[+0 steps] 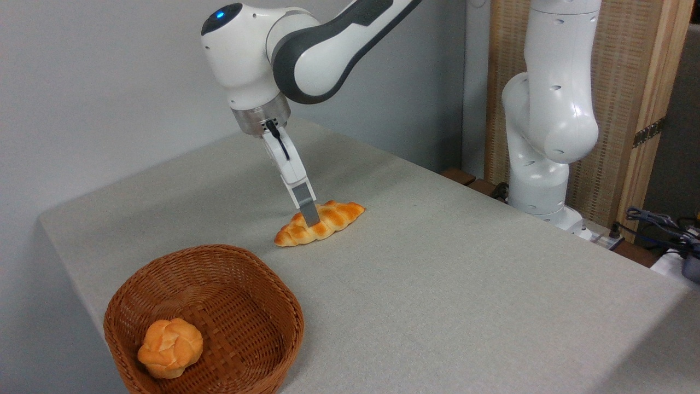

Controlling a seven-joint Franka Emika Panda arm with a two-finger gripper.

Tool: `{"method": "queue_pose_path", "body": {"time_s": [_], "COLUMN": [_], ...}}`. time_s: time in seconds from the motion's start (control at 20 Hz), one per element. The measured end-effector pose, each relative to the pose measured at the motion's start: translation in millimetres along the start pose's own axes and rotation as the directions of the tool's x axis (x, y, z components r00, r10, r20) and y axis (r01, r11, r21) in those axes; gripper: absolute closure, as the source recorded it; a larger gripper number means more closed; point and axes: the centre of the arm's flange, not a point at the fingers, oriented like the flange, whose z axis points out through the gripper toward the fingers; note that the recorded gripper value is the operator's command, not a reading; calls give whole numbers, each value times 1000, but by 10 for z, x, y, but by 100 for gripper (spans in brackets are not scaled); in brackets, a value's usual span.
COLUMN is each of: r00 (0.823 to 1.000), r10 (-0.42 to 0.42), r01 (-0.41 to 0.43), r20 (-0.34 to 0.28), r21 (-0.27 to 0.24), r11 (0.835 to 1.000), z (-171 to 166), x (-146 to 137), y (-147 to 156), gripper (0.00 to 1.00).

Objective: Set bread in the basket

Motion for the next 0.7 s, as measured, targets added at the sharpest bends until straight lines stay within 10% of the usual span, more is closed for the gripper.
{"method": "queue_pose_path", "body": {"time_s": [0.6,0.7], "r00": [997,997], "r10": [18,18], "r01": [-21,-21], "r20": [76,76], "r21": [29,29], "r11": [999,999], "z": [193,197], "x": [20,23], "y": [-84,-85], "gripper": [1,33]}}
